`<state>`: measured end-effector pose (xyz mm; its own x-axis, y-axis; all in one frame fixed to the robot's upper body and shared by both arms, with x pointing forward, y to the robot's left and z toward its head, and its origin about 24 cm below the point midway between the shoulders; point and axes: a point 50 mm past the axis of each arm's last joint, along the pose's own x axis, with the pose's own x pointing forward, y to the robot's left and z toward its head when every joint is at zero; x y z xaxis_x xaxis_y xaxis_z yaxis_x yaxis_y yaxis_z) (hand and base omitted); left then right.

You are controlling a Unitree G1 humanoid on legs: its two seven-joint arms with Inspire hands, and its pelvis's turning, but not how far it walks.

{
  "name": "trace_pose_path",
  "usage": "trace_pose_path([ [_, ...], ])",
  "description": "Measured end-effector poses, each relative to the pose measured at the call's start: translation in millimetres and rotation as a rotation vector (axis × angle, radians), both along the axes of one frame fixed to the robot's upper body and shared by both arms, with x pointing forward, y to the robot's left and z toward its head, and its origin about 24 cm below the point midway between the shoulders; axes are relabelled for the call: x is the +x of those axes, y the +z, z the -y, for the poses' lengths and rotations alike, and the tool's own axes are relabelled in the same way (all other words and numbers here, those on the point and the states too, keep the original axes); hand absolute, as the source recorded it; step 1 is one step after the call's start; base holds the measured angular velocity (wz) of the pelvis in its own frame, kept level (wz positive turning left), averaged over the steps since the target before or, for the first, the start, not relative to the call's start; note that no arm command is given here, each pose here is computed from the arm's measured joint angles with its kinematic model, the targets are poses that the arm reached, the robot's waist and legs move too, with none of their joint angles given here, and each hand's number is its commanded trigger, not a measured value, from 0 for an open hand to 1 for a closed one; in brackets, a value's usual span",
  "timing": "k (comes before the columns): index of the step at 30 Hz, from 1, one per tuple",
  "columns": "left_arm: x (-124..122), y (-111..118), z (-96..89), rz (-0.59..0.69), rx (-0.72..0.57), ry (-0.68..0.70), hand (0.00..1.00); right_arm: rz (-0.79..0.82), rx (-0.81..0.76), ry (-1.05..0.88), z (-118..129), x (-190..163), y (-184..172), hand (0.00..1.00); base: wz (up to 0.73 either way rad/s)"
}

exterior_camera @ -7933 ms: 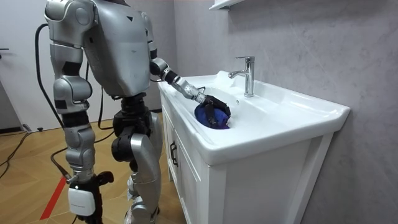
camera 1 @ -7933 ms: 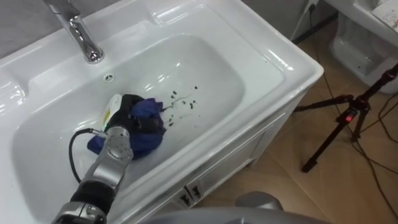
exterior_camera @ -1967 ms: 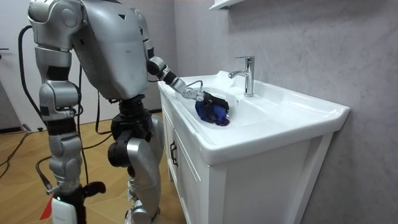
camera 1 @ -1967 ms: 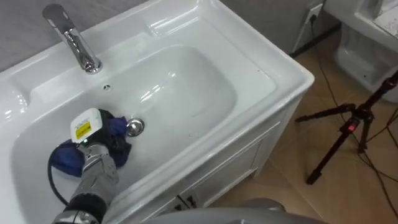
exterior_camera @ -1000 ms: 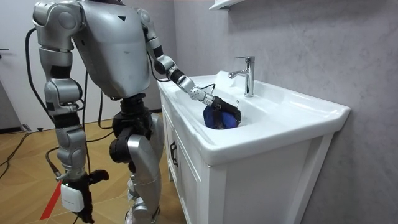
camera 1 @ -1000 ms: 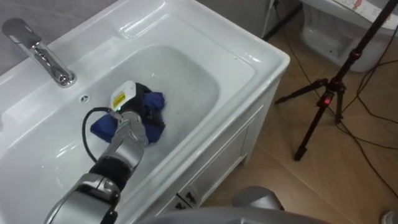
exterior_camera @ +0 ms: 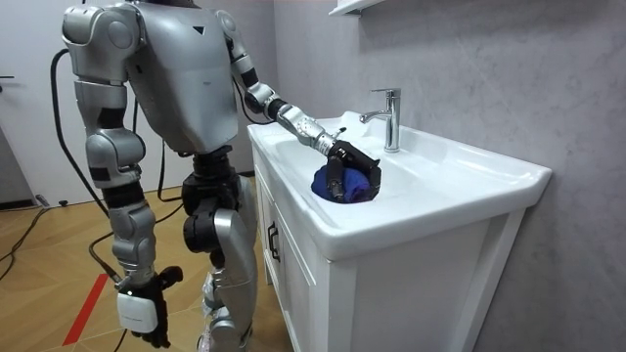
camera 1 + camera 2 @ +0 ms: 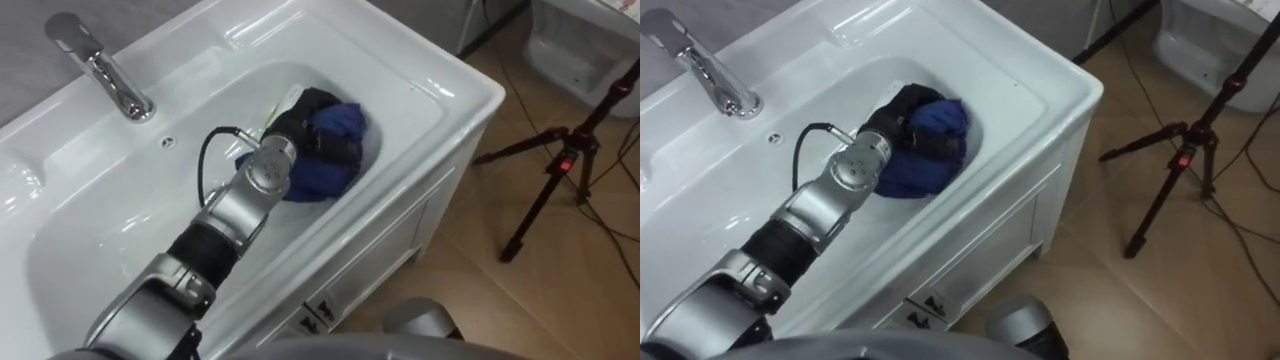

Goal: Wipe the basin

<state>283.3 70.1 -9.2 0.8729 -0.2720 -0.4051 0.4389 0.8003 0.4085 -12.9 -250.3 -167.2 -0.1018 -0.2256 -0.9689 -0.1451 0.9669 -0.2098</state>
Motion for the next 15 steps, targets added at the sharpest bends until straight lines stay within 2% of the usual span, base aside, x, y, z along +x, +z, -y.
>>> trace_pose_path([
  [2, 0.2, 2.7, 2.0, 0.005, -0.014, -0.008, 1.00, 0.004, -0.003, -0.012, 0.4, 2.0, -0.1, 0.00, 0.06],
  [5, 1.5, 20.3, 11.3, 0.064, -0.062, -0.050, 1.00, 0.012, -0.012, -0.014, 1.7, 6.9, -0.2, 0.00, 0.04],
  [7, 1.3, 36.5, 24.0, 0.109, -0.119, -0.104, 1.00, 0.019, -0.013, -0.012, 2.3, 10.7, -0.1, 0.00, -0.03],
  [9, -2.2, 54.3, 53.3, 0.133, -0.212, -0.226, 1.00, 0.027, -0.012, -0.015, 2.2, 13.8, -0.2, 0.00, -0.10],
  [12, -8.7, 68.9, 81.6, 0.133, -0.310, -0.353, 1.00, 0.038, -0.011, -0.012, 2.4, 15.3, -0.2, 0.00, -0.25],
  [15, -12.1, 71.4, 88.5, 0.128, -0.335, -0.400, 1.00, 0.058, -0.010, -0.007, 2.2, 17.6, -0.4, 0.00, -0.27],
])
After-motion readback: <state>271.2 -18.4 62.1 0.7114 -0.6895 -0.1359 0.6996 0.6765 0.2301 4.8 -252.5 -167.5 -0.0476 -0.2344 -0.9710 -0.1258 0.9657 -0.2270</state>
